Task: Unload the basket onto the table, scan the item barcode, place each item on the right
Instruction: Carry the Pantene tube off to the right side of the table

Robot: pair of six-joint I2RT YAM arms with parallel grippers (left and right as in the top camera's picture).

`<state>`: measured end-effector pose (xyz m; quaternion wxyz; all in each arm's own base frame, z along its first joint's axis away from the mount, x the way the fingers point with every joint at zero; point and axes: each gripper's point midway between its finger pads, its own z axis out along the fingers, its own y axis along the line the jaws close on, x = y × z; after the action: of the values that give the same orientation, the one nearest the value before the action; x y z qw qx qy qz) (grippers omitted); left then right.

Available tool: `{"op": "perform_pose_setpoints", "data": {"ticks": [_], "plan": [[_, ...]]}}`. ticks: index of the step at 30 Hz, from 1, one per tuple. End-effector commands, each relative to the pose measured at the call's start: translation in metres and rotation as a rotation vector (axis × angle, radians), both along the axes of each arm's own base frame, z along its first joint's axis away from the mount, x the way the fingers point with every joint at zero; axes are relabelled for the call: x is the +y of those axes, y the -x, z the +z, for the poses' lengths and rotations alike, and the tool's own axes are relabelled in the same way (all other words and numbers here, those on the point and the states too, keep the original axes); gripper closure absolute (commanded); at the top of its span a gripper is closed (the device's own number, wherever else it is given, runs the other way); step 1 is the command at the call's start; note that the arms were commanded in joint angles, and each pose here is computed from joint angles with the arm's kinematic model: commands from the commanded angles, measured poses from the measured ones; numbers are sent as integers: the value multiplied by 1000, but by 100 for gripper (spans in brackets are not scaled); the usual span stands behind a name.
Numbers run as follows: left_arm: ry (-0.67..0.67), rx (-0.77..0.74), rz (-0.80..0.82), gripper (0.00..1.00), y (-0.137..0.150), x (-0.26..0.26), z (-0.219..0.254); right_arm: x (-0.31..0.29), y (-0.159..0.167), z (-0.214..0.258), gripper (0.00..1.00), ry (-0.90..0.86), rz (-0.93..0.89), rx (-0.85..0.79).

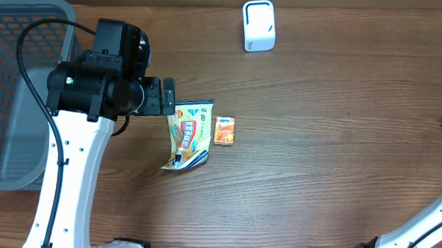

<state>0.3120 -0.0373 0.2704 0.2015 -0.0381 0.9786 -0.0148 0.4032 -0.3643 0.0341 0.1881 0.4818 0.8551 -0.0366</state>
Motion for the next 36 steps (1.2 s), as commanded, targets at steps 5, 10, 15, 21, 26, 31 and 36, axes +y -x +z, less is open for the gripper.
{"op": "perform_pose_setpoints", "data": {"ticks": [5,10,15,21,26,31,36], "plan": [[-2,-14,21,0,-4,3,4,-29,25,14,59,49,-66,21],[-2,-14,21,0,-4,3,4,-13,-4,41,43,-35,6,-120],[-2,-14,21,0,-4,3,4,6,-36,109,40,-48,98,-282],[-2,-14,20,0,-4,3,4,52,-63,209,28,-77,208,-502],[-2,-14,20,0,-4,3,4,138,-80,269,9,-293,464,-711],[-2,-14,21,0,-4,3,4,224,-77,260,4,-565,575,-651],[-2,-14,21,0,-4,3,4,303,-65,216,5,-571,738,-402]]}}
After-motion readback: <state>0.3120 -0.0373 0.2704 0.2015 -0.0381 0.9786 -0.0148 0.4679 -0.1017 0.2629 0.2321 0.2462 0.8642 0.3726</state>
